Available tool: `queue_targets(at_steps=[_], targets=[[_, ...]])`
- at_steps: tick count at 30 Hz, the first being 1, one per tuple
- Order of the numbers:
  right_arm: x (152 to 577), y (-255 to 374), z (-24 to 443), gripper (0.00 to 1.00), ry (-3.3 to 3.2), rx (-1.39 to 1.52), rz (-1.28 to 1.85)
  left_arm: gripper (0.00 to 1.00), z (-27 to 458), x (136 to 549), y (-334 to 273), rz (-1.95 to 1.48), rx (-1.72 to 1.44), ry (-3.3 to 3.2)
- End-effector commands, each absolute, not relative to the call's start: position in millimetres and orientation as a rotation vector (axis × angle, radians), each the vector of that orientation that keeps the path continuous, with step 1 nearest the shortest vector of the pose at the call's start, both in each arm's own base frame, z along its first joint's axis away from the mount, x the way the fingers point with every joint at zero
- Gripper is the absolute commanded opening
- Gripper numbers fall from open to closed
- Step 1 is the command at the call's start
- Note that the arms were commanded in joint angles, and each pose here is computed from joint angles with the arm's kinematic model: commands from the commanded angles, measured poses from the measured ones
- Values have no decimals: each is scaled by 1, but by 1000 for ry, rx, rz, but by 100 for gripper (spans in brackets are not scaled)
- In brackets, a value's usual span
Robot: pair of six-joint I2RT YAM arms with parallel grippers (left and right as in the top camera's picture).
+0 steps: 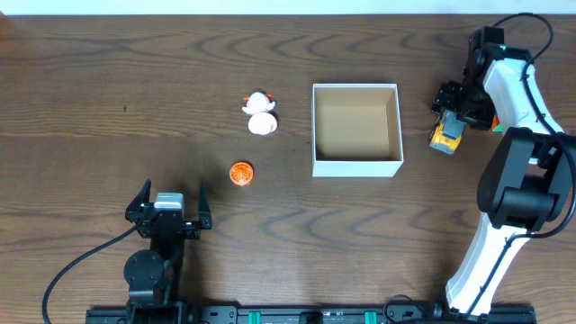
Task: Pack container
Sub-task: 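Lower the right gripper and close it on the toy truck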
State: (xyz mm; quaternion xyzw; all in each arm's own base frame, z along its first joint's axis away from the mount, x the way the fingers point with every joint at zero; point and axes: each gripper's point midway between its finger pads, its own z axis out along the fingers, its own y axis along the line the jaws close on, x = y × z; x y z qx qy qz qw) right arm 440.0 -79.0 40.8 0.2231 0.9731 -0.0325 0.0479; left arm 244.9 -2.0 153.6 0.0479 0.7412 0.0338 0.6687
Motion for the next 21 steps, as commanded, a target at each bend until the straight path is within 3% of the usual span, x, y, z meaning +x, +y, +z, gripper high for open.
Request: queue_targets(at_steps=[1, 3, 6, 14, 18, 21], targets=[[442, -72, 44, 81, 2952, 735, -104, 98, 139, 244, -3, 76, 122, 1714], [442, -70, 44, 80, 2948, 750, -102, 98, 139, 244, -3, 76, 122, 1714], [441, -70, 43, 70, 2945, 778, -102, 98, 139, 244, -3, 76, 122, 1714], [441, -68, 43, 68, 2945, 777, -101, 98, 139, 244, -3, 76, 122, 1714], [442, -69, 43, 56, 2943, 777, -101, 98, 139, 244, -3, 75, 122, 1714], [444, -70, 43, 55, 2934, 773, -106, 98, 139, 244, -3, 76, 122, 1714]])
